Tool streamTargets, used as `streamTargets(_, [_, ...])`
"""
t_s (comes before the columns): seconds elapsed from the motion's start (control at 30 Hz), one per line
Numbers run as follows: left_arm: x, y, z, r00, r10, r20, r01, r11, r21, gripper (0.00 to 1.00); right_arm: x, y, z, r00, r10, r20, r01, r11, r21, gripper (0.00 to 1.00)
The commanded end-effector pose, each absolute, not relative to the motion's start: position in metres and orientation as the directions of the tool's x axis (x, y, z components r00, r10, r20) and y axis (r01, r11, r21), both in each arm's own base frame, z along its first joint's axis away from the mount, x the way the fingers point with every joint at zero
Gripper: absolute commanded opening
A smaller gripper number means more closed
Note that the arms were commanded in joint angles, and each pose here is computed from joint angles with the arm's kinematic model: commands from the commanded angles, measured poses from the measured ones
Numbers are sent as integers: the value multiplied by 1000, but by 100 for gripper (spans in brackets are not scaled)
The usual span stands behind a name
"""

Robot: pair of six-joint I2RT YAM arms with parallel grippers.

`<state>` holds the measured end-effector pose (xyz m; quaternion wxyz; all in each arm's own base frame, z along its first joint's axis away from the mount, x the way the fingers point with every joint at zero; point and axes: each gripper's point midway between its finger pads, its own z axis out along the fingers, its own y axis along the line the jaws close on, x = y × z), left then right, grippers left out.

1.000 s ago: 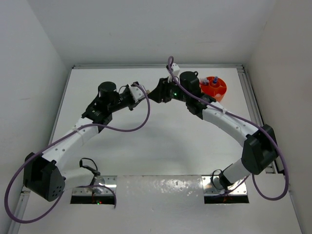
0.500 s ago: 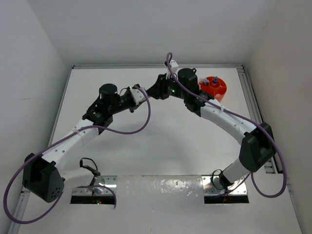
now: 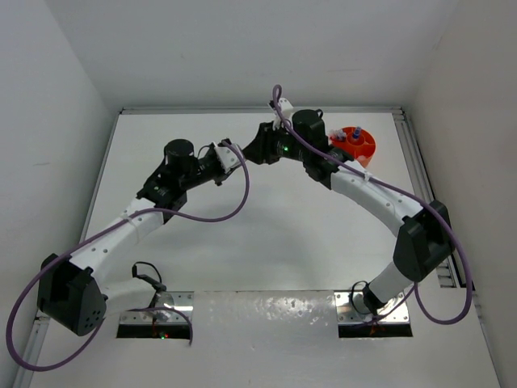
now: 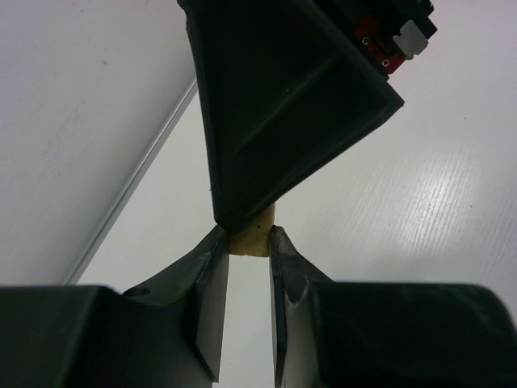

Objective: Sort the stationery into containers
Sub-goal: Place the stationery in the storage box.

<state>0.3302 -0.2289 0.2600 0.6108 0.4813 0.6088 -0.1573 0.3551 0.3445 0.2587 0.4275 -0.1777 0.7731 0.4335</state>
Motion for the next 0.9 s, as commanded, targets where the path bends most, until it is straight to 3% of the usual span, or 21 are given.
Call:
streamTargets(0.0, [333, -229, 279, 260, 359, -896, 750, 510, 422, 0, 351, 348, 274, -546, 87, -833, -686, 524, 504, 32])
streamTargets(0.23, [334, -229, 280, 268, 354, -896, 746, 512, 425, 0, 352, 347, 275, -544, 96, -833, -683, 526, 507, 1])
streamTargets(0.33, [335, -228, 276, 259, 357, -898, 746, 517, 420, 0, 351, 345, 277, -525, 79, -848, -698, 531, 481, 0])
streamTargets(0.4, [334, -228, 272, 237, 357, -904, 754, 519, 403, 45, 352, 335, 268, -497, 3, -868, -713, 569, 410, 0])
streamTargets(0.43, [335, -226, 268, 224, 364, -904, 753, 524, 397, 99, 359, 328, 271, -429, -60, -901, -747, 585, 316, 0])
streamTargets(0.63, [343, -204, 252, 90, 348, -933, 703, 641, 307, 100, 409, 202, 233, -389, -405, -827, -638, 766, -75, 0])
streamTargets(0.77, [344, -185, 231, -31, 313, -949, 663, 717, 215, 100, 436, 99, 214, -453, -494, -742, -504, 829, -244, 0])
streamTargets(0.87, [343, -178, 218, -81, 308, -948, 643, 742, 186, 100, 448, 60, 196, -491, -527, -694, -477, 829, -293, 0])
